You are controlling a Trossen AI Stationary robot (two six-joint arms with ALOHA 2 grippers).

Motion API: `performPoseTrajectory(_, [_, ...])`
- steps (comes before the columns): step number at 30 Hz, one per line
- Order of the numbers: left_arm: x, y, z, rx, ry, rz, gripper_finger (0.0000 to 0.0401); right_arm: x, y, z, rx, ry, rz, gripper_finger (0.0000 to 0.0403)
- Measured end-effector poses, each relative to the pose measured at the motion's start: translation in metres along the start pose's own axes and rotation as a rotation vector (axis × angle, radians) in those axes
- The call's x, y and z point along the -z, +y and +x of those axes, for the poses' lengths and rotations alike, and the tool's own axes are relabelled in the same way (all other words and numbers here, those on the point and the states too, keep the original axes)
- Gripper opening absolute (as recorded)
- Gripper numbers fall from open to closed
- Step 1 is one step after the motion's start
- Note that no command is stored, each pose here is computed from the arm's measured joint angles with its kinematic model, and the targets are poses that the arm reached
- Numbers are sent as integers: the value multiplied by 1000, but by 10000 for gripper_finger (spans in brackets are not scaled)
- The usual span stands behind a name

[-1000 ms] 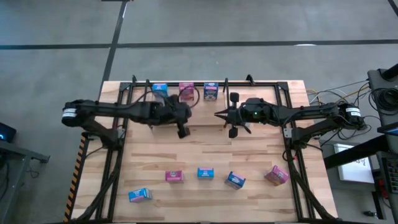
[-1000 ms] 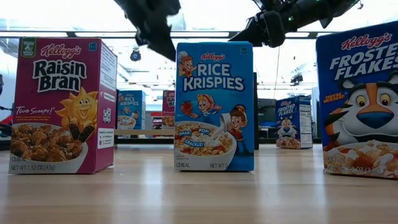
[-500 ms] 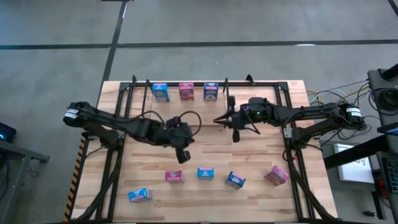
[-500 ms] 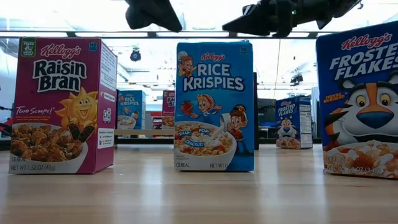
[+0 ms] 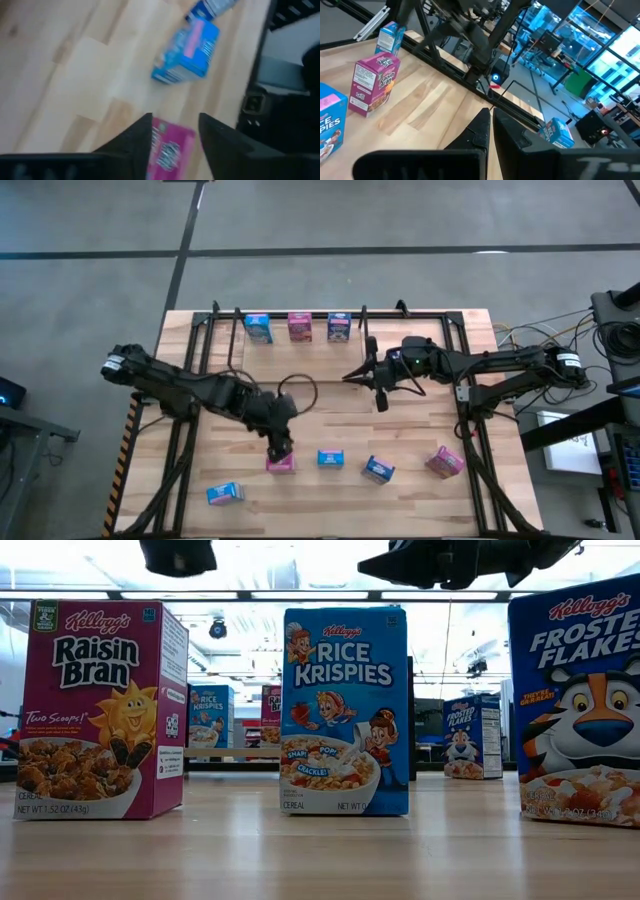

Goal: Stack cereal on shelf
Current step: Put the bottom light blue cereal box on the shelf aligned with the light blue cereal box

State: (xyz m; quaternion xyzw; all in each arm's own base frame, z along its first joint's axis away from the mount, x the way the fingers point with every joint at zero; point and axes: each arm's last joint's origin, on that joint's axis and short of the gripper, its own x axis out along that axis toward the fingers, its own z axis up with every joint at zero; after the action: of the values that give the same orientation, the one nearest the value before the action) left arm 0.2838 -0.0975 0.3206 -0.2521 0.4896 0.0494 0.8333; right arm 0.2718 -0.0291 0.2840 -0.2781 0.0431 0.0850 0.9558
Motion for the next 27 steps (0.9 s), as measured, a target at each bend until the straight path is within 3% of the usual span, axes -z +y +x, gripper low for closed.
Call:
performPoseTrajectory(7, [29, -25, 3, 16, 50, -21, 266, 0, 0, 0, 1, 2, 0, 13])
performPoseTrajectory(11, [39, -34, 10, -13, 74, -19, 306, 0, 0, 0, 2, 1, -3, 13])
performPoseTrajectory(16, [41, -43, 15, -22, 119, -61, 310, -1, -1, -1, 6, -4, -9, 13])
performPoseTrajectory(20, [44, -51, 12, -47, 221, -124, 296, -1, 0, -1, 5, -1, -7, 13])
performPoseTrajectory(24, [53, -60, 7, -98, 375, -266, 284, -1, 0, -1, 3, 1, 0, 13])
performPoseTrajectory(27, [65, -70, 3, -143, 414, -264, 282, -1, 0, -1, 3, 2, 7, 13])
